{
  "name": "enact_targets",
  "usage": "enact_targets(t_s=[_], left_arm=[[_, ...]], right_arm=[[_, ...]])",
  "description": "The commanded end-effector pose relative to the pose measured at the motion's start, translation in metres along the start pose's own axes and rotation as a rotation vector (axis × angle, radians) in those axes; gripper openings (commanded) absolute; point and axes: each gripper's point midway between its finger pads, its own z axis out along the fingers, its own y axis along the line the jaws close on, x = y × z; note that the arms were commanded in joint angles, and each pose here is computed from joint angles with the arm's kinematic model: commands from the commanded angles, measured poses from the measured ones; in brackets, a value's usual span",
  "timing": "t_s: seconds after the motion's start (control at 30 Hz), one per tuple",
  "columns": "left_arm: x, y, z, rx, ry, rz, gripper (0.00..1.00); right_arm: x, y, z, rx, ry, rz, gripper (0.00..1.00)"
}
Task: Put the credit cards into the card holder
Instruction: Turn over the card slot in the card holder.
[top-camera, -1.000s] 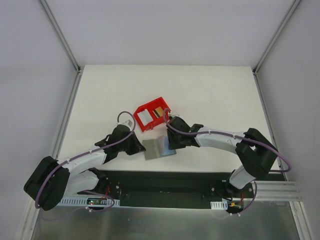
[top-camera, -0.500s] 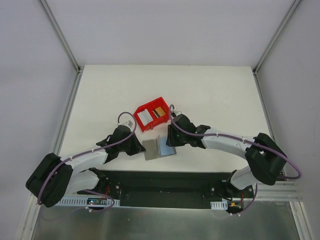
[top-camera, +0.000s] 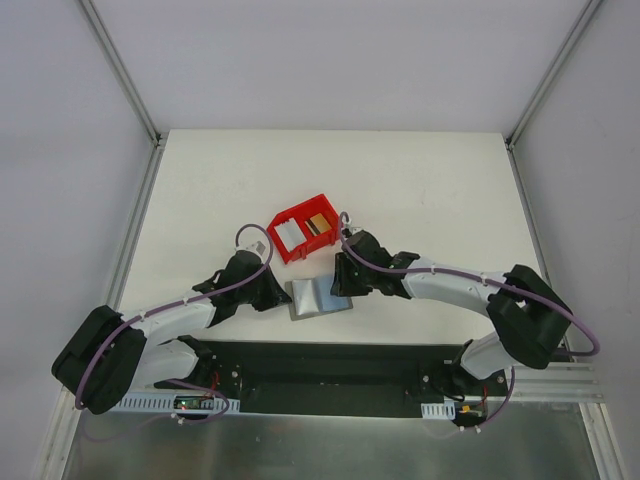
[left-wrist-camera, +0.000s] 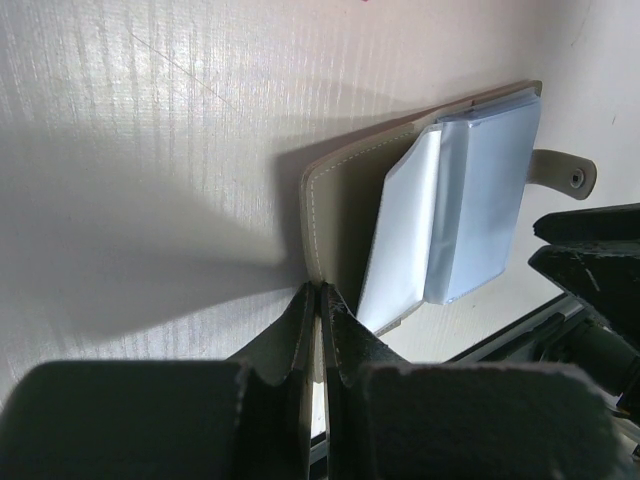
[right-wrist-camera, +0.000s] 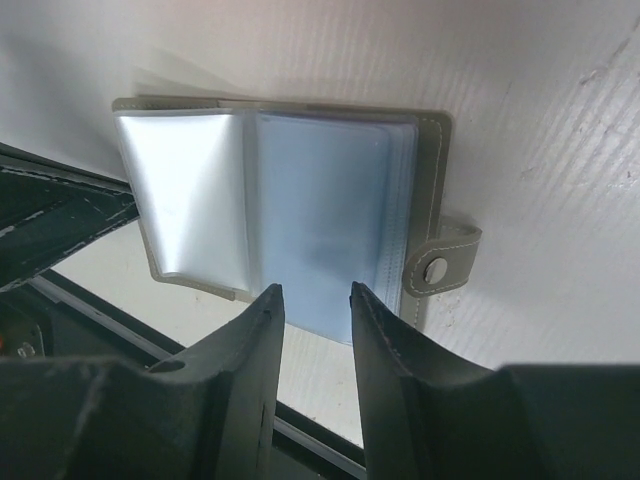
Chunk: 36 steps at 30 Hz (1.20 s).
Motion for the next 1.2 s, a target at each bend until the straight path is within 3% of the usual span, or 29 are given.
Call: enact_targets(t_s=[0.0, 0.77, 1.03, 1.17], left_arm=[[0.0, 0.004, 0.002, -0.012, -0.015, -0.004, 0.0], [0.0, 0.0, 0.0, 0.01, -0.013, 0.001, 0.0], [0.003, 0.004, 0.003, 0.006, -0.011, -0.014, 0.0], [0.005, 0.015, 0.007, -0.024, -0.02, -0.027, 0.0]], right_arm=[[0.005, 0.001, 0.005, -0.01, 0.018, 0.027, 0.35], [0.03, -0.008, 0.024, -0.001, 0.106, 0.08, 0.37], [0.034, 0.018, 0.045, -0.137, 0.147, 0.106, 0.38], [0.021, 0.055, 0.033, -0.281, 0.118, 0.003, 0.4]])
